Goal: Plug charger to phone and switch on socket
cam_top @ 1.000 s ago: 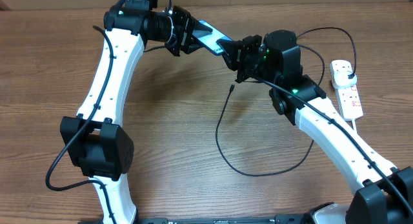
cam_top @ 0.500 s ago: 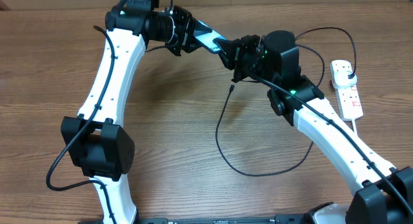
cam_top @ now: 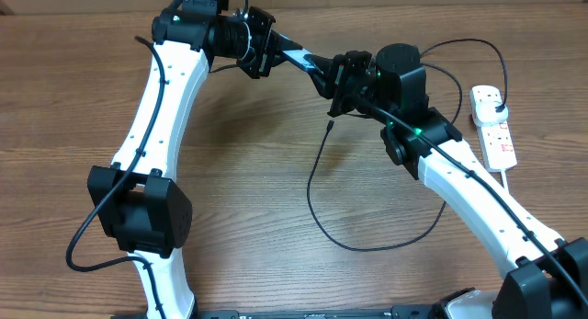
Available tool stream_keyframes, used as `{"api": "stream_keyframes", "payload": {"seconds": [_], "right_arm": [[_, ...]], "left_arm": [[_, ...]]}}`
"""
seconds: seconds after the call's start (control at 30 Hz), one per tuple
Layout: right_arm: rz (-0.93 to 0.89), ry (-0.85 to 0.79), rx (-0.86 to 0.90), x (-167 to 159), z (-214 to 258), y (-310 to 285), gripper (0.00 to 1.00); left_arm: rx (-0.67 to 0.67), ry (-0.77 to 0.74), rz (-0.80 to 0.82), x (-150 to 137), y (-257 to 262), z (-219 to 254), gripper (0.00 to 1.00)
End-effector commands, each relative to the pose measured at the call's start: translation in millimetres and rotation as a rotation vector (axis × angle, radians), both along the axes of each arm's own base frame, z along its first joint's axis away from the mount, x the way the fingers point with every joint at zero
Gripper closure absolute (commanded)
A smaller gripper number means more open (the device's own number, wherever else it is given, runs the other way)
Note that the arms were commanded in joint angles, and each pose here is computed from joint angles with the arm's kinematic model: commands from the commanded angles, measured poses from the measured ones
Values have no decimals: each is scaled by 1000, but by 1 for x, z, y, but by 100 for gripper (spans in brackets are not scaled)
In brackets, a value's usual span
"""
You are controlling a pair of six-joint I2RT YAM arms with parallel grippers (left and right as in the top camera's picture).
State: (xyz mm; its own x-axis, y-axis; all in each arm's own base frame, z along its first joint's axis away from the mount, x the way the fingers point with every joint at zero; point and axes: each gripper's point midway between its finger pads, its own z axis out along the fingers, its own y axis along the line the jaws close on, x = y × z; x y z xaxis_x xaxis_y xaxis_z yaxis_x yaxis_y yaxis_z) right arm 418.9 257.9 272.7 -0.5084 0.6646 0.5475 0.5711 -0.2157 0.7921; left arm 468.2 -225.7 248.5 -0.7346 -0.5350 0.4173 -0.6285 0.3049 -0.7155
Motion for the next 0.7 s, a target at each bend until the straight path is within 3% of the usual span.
{"api": "stream_keyframes", "payload": {"seconds": [0.0, 0.07, 0.13, 0.23, 0.47, 0.67], "right_arm": [[41, -133, -39, -8, 27, 2, 88], [43, -126, -45, -8, 24, 2, 80], [44, -100, -55, -10, 18, 1, 78], [54, -78, -96, -13, 7, -1, 62], [94, -177, -398, -9, -27, -30, 33], [222, -229, -691, -13, -66, -78, 31]], "left_arm": [[20, -34, -1, -1, -1, 8, 96], [32, -69, -22, 0, 1, 8, 96], [50, -119, -53, 1, 4, 8, 96], [83, -212, -106, 4, 11, 8, 96], [132, -484, -286, 8, 31, 14, 96], [35, -636, -439, -10, 44, 27, 96]]}}
